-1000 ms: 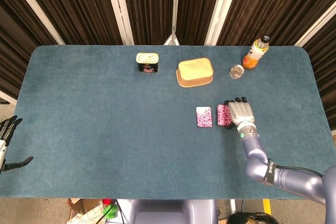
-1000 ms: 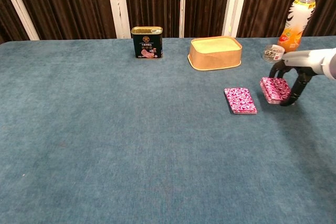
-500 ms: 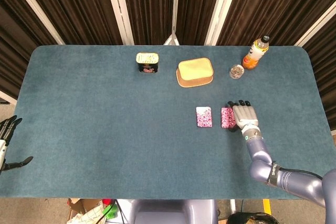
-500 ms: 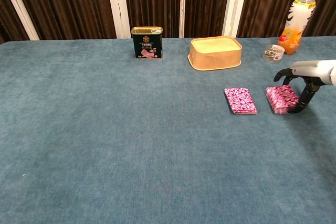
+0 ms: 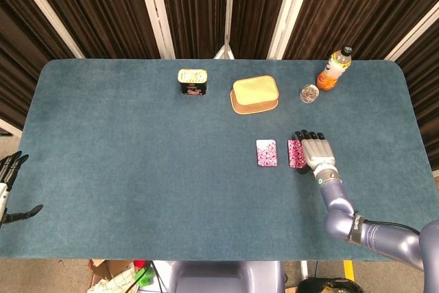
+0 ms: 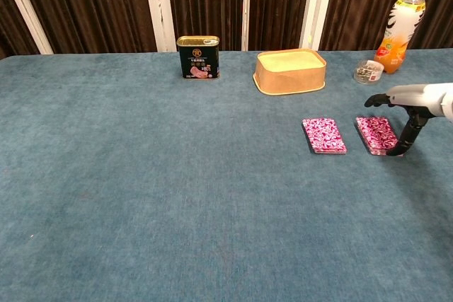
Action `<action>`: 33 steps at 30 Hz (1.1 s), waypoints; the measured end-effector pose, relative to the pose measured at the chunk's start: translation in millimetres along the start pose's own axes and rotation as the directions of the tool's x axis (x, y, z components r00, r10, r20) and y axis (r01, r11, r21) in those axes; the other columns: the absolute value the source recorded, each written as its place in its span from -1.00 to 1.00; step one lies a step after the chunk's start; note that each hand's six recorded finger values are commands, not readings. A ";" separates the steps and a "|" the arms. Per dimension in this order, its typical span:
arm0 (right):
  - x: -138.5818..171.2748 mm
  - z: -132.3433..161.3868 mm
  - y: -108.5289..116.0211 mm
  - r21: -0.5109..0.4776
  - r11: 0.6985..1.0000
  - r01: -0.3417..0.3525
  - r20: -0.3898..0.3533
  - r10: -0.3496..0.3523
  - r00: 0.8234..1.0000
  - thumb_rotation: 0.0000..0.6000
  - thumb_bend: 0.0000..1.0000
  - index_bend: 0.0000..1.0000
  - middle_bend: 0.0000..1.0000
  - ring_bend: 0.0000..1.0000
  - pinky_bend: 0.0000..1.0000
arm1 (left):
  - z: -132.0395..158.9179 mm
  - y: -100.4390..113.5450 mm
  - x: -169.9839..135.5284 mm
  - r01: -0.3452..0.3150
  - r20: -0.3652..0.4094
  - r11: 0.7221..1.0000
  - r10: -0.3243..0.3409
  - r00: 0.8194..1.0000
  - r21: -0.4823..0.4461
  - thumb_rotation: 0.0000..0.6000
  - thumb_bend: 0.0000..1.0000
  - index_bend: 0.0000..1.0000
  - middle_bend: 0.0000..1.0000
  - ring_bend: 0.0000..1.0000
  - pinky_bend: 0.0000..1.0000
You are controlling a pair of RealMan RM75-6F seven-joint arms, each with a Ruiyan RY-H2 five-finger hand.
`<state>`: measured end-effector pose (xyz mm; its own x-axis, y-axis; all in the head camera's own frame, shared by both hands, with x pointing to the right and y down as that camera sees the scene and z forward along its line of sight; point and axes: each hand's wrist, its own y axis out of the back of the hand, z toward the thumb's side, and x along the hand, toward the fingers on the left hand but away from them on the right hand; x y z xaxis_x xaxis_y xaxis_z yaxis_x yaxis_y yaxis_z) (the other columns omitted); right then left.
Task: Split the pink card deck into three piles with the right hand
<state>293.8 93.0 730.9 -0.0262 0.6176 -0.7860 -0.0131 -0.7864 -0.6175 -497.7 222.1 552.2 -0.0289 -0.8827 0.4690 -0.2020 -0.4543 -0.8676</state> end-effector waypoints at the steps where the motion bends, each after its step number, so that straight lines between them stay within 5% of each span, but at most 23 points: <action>1: 0.0 2.0 1.0 0.000 1.000 0.005 -0.005 -0.005 1.000 1.00 -0.50 -0.75 -0.71 -1.00 -1.00 | -0.1 0.1 -0.1 0.000 0.000 1.000 0.000 1.000 0.000 1.00 -1.00 -1.00 -1.00 -1.00 -1.00; 17: -4.6 14.3 -1.7 0.002 1.000 0.014 -0.019 -0.014 1.000 1.00 -0.50 -0.71 -0.65 -1.00 -1.00 | -0.6 0.2 -0.5 0.004 0.001 1.000 -0.004 1.000 -0.004 1.00 -1.00 -1.00 -1.00 -1.00 -1.00; 33: -6.1 7.7 -2.5 0.008 1.000 0.014 -0.003 -0.014 1.000 1.00 -0.50 -0.46 -0.45 -1.00 -1.00 | -0.5 -0.3 -0.5 0.008 0.001 1.000 -0.008 1.000 -0.001 1.00 -1.00 -1.00 -1.00 -1.00 -1.00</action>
<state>286.2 91.1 737.5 -0.0227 0.6287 -0.7773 -0.0217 -0.7776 -0.6284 -498.0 222.8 552.3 -0.0266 -0.8791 0.4759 -0.2030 -0.4614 -0.8636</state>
